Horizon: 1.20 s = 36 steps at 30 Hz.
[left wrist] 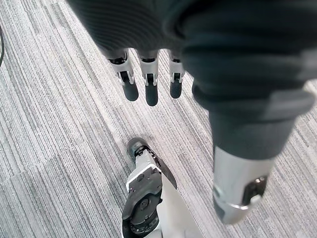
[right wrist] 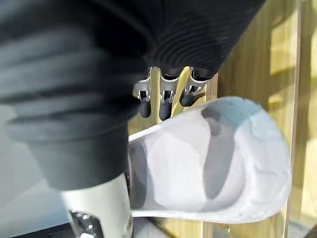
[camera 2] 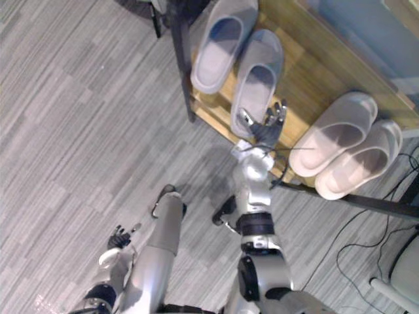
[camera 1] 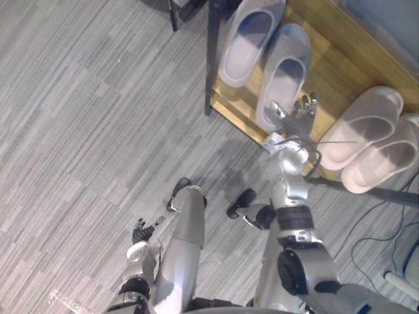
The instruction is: Organize the slippers on the shoe rack
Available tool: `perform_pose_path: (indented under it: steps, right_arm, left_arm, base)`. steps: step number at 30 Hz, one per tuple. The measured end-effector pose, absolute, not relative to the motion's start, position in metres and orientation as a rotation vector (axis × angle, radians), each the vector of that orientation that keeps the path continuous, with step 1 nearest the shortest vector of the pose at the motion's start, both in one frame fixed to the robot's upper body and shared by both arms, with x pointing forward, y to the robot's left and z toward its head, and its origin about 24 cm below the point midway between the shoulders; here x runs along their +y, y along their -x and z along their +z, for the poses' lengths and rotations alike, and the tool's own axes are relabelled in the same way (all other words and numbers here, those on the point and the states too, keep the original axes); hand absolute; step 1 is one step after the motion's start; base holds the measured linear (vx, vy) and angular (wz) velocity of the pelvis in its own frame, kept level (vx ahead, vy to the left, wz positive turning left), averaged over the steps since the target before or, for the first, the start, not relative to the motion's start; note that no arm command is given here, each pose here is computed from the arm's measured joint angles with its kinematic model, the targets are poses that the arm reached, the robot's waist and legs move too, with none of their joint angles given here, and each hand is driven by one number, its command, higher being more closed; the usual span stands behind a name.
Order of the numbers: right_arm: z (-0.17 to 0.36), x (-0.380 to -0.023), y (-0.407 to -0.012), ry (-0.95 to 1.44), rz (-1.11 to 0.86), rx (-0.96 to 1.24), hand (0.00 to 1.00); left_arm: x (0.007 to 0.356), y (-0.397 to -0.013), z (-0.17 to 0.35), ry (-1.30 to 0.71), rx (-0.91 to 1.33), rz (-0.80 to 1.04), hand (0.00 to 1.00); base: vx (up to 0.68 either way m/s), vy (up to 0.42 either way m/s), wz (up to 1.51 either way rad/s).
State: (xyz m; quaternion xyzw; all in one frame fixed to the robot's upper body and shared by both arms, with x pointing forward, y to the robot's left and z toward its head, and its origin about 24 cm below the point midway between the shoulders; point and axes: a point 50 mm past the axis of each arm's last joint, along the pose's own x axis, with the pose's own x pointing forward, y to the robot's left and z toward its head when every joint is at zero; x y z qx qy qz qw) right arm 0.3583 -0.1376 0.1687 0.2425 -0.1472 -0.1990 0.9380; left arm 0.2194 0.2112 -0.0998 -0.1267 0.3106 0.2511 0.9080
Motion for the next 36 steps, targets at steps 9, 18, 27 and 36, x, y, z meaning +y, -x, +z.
perform_pose_path:
  steps: [9, 18, 27, 36]
  right_arm:
    - [0.183, -0.144, -0.368, -0.594, -0.408, -0.315, 0.0]
    - [0.187, -0.169, -0.379, -0.605, -0.466, -0.298, 0.0]
    - [0.173, -0.164, -0.377, -0.463, -0.4, -0.256, 0.0]
    - [0.09, -0.156, -0.311, -0.025, -0.301, -0.158, 0.0]
  left_arm:
    - [0.208, -0.225, -0.098, 0.267, 0.64, 0.508, 0.0]
    - [0.207, -0.227, -0.098, 0.297, 0.638, 0.5, 0.0]
    - [0.203, -0.229, -0.098, 0.366, 0.629, 0.533, 0.0]
    - [0.194, -0.217, -0.106, 0.326, 0.665, 0.475, 0.0]
  base:
    - [0.01, 0.015, 0.07]
    - [0.0, 0.025, 0.05]
    - [0.0, 0.015, -0.08]
    - [0.05, 0.013, -0.15]
